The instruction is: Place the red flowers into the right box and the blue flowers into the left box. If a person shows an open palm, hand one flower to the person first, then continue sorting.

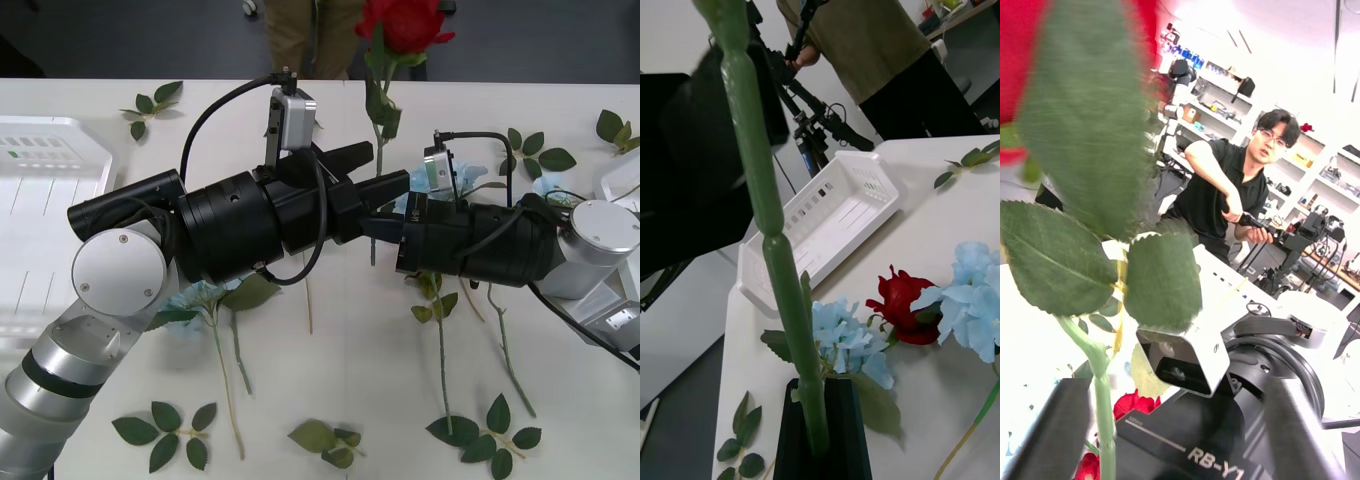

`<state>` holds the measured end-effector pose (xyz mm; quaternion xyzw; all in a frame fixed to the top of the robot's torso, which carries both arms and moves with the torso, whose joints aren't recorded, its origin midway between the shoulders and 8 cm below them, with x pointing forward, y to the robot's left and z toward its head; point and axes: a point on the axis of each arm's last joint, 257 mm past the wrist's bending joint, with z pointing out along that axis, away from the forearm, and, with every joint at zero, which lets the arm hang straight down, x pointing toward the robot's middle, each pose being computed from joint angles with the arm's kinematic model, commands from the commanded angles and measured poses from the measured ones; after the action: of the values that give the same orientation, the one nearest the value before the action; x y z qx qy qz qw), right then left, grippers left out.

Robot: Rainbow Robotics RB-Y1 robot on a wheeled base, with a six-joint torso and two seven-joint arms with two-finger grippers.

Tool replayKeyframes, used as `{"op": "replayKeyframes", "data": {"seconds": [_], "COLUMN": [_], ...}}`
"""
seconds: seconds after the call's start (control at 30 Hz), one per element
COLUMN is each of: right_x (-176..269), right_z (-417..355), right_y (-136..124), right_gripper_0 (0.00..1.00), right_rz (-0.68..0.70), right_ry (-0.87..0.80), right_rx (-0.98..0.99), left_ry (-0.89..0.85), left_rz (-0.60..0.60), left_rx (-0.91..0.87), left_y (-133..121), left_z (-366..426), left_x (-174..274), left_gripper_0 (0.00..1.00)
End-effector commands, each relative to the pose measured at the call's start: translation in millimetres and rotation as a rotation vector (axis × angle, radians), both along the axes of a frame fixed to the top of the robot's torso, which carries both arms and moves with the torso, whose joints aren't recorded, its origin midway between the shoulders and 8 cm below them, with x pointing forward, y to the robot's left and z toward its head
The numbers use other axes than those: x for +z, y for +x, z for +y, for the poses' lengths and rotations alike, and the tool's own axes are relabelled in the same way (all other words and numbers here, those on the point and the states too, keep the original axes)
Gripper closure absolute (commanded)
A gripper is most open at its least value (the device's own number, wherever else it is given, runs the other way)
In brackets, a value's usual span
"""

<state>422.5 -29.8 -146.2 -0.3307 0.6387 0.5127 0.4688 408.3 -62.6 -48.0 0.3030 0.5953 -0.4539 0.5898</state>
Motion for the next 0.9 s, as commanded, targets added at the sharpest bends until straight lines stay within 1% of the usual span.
{"op": "replayKeyframes", "data": {"seconds": [0.03,0.17,0.23,0.27,0.37,0.5,0.63,0.73,0.8,0.83,0.9], "right_x": [17,19,28,31,46,66,79,74,62,58,48], "right_z": [-15,-51,-81,-86,-132,-181,-247,-309,-365,-379,-428], "right_y": [10,23,29,29,30,20,3,-3,-5,-5,-12], "right_gripper_0": [1.0,1.0,1.0,1.0,1.0,1.0,1.0,1.0,1.0,1.0,1.0], "right_rz": [0.007,0.002,-0.001,-0.001,0.0,0.022,0.033,0.015,-0.004,-0.007,-0.002], "right_ry": [0.019,-0.018,-0.037,-0.04,-0.08,-0.113,-0.201,-0.334,-0.486,-0.527,-0.68], "right_rx": [-0.025,-0.087,-0.118,-0.119,-0.152,-0.173,-0.224,-0.296,-0.372,-0.391,-0.448], "left_ry": [0.036,0.034,0.036,0.036,0.034,0.027,0.005,0.03,0.083,0.102,0.182], "left_rz": [-0.09,-0.089,-0.089,-0.087,-0.086,-0.071,-0.01,0.029,0.059,0.068,0.118], "left_rx": [-0.014,-0.015,-0.015,-0.014,-0.015,-0.017,-0.034,-0.039,-0.038,-0.041,-0.042], "left_y": [-5,-6,-6,-5,-5,-5,-5,-2,4,4,11], "left_z": [-2,-2,-2,-1,-2,-1,4,12,24,28,50], "left_x": [11,11,11,10,11,9,5,-9,-26,-32,-53], "left_gripper_0": [0.0,0.0,0.0,0.0,0.0,0.0,0.0,0.0,0.0,0.0,0.0]}}
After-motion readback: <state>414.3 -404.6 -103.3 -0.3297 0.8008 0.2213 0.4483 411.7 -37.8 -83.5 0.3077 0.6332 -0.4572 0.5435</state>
